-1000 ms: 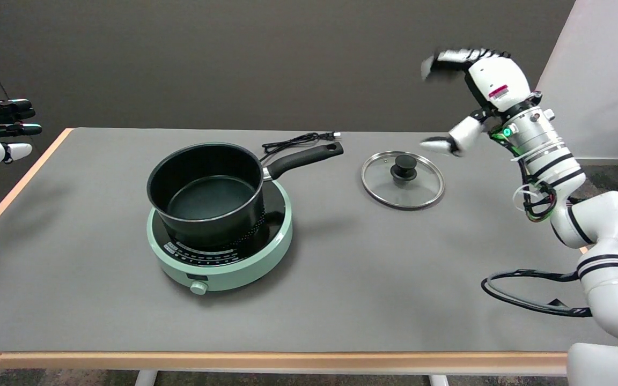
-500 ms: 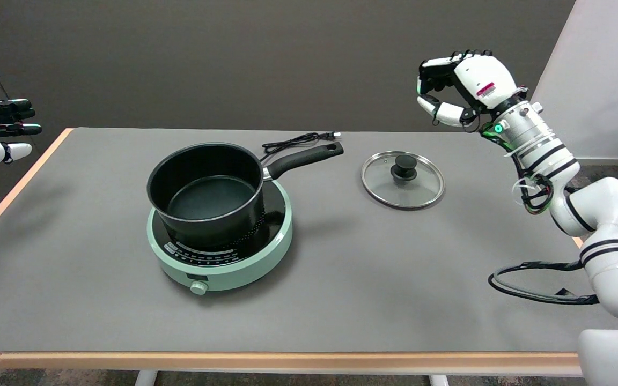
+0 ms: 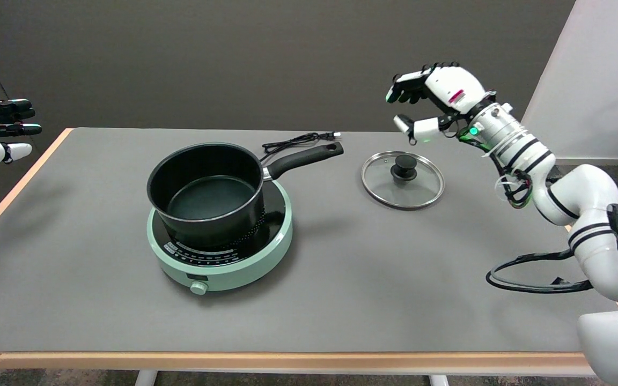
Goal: Pick up the pot lid.
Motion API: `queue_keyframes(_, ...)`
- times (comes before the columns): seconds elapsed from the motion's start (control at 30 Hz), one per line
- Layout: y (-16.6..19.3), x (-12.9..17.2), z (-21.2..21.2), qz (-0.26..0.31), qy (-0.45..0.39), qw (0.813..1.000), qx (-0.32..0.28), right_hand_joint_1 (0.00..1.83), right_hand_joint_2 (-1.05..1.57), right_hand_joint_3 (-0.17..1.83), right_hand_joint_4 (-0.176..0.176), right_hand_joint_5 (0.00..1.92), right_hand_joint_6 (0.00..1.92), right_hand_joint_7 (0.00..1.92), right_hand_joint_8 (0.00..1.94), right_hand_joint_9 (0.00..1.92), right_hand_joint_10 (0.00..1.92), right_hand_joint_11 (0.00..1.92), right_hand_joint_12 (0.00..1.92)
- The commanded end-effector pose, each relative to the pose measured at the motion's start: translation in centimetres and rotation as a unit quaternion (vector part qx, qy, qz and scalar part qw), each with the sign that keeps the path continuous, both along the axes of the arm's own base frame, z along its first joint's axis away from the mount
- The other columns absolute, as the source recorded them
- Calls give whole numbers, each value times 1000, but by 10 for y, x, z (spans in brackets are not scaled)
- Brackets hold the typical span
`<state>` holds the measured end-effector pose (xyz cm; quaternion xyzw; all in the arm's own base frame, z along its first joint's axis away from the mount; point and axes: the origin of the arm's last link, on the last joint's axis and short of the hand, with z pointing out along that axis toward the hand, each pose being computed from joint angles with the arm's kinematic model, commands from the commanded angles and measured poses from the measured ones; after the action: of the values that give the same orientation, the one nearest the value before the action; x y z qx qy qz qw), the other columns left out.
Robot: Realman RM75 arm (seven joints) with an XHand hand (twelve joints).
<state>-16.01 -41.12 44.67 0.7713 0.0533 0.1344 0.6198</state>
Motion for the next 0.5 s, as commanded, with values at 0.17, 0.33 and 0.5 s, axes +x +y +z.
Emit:
queue_keyframes(0.17, -22, -38, -16, -119, 38, 992, 9, 866, 666, 830, 123, 742, 637, 896, 392, 836, 776, 623, 1390)
queue_keyframes(0.33, -21, -44, -12, -130, 43, 991, 2, 865, 661, 830, 124, 741, 631, 893, 388, 832, 767, 620, 1389)
queue_keyframes(0.5, -23, -44, -8, -140, 57, 989, -5, 868, 652, 833, 124, 736, 604, 881, 371, 822, 751, 610, 1384)
